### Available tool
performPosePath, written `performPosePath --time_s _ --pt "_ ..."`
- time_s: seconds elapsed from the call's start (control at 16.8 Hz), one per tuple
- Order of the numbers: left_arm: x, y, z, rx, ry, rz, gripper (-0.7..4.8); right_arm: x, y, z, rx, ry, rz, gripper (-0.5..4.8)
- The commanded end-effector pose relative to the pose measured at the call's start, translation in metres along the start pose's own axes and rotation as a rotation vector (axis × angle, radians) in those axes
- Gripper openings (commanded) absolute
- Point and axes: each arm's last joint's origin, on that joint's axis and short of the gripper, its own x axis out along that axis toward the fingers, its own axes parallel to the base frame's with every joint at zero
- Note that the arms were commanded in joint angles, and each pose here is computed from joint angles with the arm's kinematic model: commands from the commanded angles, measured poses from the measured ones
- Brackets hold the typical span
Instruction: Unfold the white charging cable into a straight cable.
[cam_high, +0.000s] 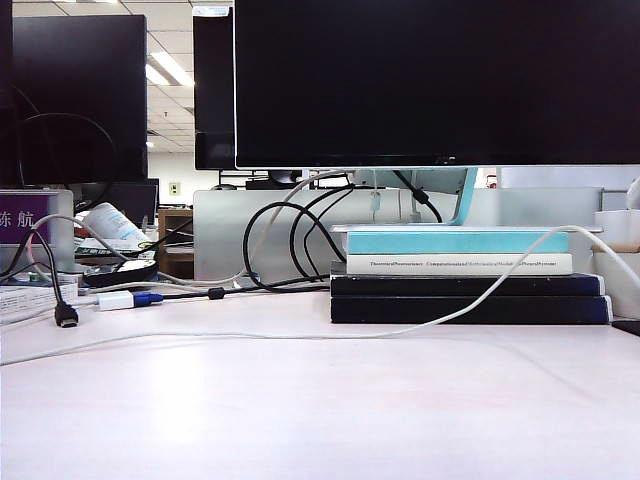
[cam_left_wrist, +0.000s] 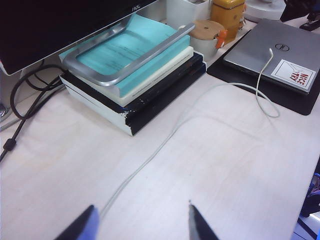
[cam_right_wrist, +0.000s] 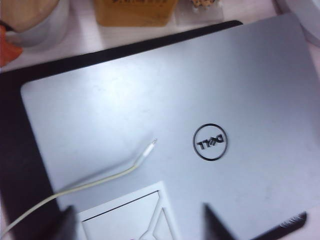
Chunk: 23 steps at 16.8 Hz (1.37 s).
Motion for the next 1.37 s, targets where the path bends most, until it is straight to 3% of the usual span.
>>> performPosePath --time_s 0.06,0.18,0.42,0.48,0.66,0.72,0.83,0.95,1.37 --pt "0.0 0.0 0.002 0.006 -0.013 -0.012 2.41 -0.003 0.006 -0.003 -0.003 0.022 0.223 3.23" --pt "0.0 -0.001 0.002 -0.011 -0.029 -0.047 2.41 -0.006 0.013 -0.013 -0.001 0.121 0.399 3.23" --pt "-0.001 -0.002 0.002 -0.013 -0.034 -0.058 2.41 -0.01 0.018 -0.027 -0.014 0.273 0.465 3.13" --pt "-0.001 -0.002 0.002 -0.011 -0.035 -0.057 2.41 -0.011 0.02 -0.027 -0.015 0.274 0.499 3.1" --pt "0.0 -0.001 0.002 -0.009 -0.031 -0.047 2.41 -0.015 0.036 -0.022 -0.027 0.22 0.736 3.0" --pt "0.0 -0.001 0.002 -0.007 -0.032 -0.046 2.41 -0.017 0.041 -0.02 -0.031 0.203 0.77 2.84" --pt "0.0 -0.001 0.003 -0.004 -0.038 -0.049 2.41 -0.018 0.058 -0.014 -0.078 0.141 0.794 1.9" --pt "0.0 -0.001 0.003 -0.005 -0.041 -0.058 2.41 -0.014 0.074 -0.01 -0.12 0.116 0.812 0.05" --pt "0.0 -0.002 0.003 -0.009 -0.043 -0.066 2.41 0.034 0.122 -0.014 -0.212 0.327 0.81 0.0"
